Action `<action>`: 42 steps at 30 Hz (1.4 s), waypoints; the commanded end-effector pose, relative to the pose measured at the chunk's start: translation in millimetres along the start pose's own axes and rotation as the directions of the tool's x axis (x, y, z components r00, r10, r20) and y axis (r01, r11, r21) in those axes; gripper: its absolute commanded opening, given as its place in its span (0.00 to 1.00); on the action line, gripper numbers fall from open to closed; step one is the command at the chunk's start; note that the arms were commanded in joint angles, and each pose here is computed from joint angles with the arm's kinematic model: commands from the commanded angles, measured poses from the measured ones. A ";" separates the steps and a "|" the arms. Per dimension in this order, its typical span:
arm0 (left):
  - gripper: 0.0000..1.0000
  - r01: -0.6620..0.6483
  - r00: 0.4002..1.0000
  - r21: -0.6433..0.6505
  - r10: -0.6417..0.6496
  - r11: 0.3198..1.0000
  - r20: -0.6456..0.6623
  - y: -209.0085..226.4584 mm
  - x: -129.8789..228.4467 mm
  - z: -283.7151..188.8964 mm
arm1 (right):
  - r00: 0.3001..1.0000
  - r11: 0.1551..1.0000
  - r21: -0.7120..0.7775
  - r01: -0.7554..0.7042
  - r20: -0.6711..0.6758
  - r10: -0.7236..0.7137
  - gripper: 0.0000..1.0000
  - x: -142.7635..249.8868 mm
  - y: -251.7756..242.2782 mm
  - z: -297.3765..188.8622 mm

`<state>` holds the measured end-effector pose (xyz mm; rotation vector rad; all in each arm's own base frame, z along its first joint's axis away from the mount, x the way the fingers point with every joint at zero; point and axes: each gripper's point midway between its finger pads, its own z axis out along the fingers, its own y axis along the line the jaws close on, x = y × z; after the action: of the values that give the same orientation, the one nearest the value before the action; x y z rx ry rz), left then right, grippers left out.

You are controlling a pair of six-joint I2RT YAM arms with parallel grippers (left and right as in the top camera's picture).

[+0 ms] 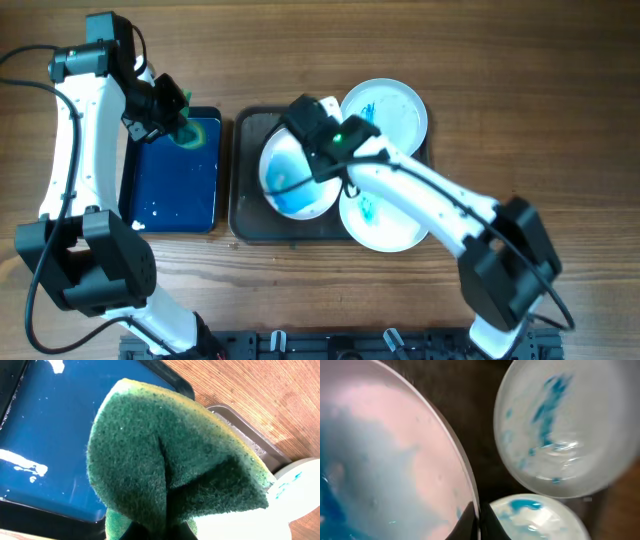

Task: Clean dirty plates on tray and stack at the side
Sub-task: 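Lift the plate with the right gripper and set it right of the tray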

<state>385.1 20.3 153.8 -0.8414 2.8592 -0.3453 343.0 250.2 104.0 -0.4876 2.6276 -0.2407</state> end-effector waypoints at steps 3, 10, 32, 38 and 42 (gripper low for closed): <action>0.04 -0.021 1.000 0.002 0.021 1.000 0.010 -0.7 -2.0 -2.3 | 0.944 0.886 0.463 -0.028 0.303 -0.129 0.04 -39.0 -45.6 -78.4; 0.04 -0.023 1.000 0.000 0.023 1.000 0.005 -0.7 -0.6 -0.7 | 0.803 0.683 0.713 -0.161 0.497 -0.329 0.04 -55.5 -31.4 -167.7; 0.04 -0.115 0.993 0.021 0.115 0.993 0.002 -39.8 17.4 7.3 | 0.997 0.927 -0.374 -0.016 0.060 0.041 0.04 -16.1 37.7 -72.1; 0.04 -0.153 0.988 0.044 0.153 0.987 0.004 -71.8 33.3 14.9 | 0.910 0.785 -0.483 -0.389 -0.071 0.407 0.04 -36.0 -105.6 -66.4; 0.04 -0.215 0.977 0.057 0.215 0.975 0.013 -94.0 46.6 18.7 | 0.722 0.704 -0.168 -0.690 -0.083 0.687 0.04 17.4 -263.0 -34.2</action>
<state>398.3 -71.3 158.0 -0.5396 2.8789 -0.3983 389.8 84.3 192.1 0.2010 2.6834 0.3902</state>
